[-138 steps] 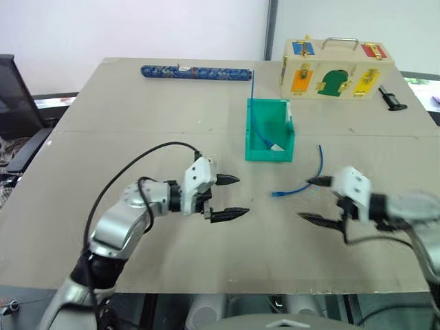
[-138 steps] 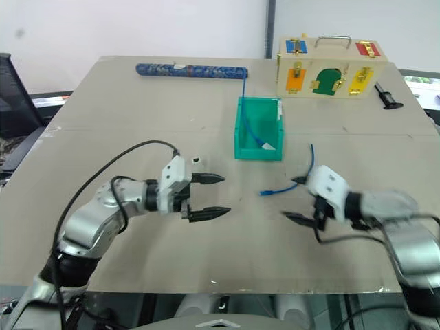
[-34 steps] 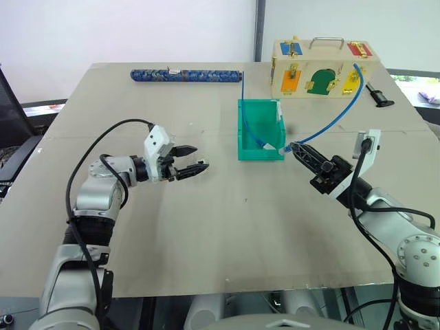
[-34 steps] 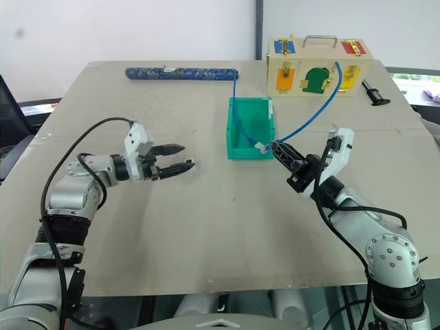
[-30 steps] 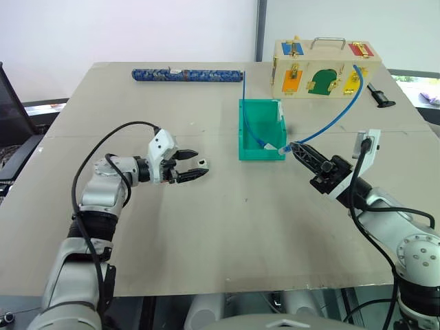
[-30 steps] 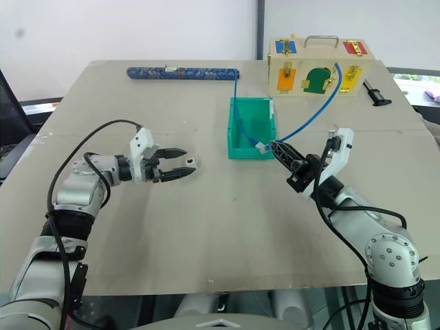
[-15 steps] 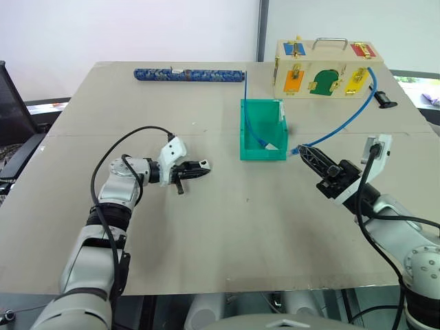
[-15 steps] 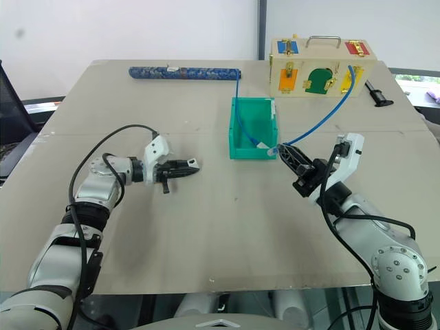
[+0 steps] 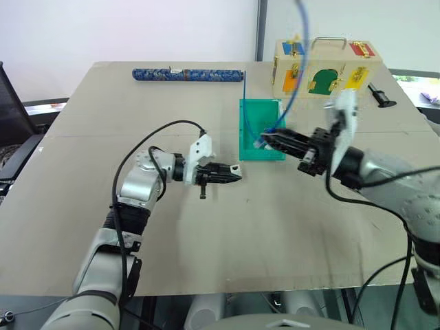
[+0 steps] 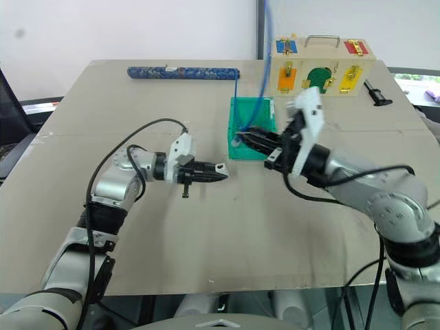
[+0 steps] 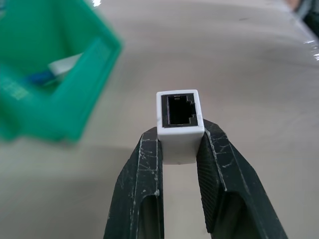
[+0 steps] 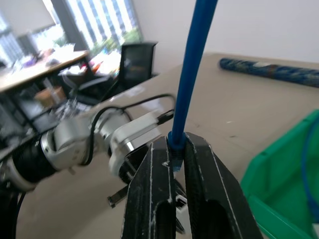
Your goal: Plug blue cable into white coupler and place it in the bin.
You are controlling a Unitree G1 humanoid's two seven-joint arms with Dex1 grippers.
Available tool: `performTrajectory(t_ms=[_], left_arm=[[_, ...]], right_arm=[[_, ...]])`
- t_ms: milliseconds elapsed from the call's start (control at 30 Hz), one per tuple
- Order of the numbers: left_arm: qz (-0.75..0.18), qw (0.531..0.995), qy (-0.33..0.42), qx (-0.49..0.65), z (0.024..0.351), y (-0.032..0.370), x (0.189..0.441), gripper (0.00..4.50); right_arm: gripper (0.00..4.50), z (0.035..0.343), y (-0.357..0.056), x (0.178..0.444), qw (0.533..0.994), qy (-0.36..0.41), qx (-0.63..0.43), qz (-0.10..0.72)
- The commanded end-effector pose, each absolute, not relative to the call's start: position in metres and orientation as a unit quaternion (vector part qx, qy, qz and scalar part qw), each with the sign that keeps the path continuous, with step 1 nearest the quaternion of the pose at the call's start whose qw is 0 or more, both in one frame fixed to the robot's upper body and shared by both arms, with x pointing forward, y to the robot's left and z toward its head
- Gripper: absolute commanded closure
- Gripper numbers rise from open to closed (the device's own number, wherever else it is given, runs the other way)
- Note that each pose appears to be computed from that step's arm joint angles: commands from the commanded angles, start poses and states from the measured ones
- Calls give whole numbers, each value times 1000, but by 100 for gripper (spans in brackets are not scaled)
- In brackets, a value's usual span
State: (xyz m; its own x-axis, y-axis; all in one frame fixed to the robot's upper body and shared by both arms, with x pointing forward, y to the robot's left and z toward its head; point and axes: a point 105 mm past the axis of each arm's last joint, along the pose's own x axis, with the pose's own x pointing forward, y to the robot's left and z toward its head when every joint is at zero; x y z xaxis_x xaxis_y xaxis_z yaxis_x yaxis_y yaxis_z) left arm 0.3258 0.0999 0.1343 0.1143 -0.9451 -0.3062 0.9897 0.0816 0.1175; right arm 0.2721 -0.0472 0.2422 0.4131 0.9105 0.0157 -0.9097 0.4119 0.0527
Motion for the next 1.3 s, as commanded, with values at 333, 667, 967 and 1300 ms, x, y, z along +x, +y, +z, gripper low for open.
performTrajectory(t_ms=[333, 667, 967, 1300], left_arm=[[-667, 705, 54, 236, 114, 70, 329, 418], [-668, 683, 65, 289, 85, 67, 332, 418], [-669, 682, 70, 285, 82, 71, 335, 418], [-676, 674, 76, 288, 83, 75, 337, 418]], right_arm=[[450, 202, -41, 297, 796, 61, -82, 597], [450, 168, -45, 309, 785, 93, -137, 597], [450, 153, -49, 306, 782, 106, -139, 599], [450, 147, -51, 313, 796, 102, -135, 581]])
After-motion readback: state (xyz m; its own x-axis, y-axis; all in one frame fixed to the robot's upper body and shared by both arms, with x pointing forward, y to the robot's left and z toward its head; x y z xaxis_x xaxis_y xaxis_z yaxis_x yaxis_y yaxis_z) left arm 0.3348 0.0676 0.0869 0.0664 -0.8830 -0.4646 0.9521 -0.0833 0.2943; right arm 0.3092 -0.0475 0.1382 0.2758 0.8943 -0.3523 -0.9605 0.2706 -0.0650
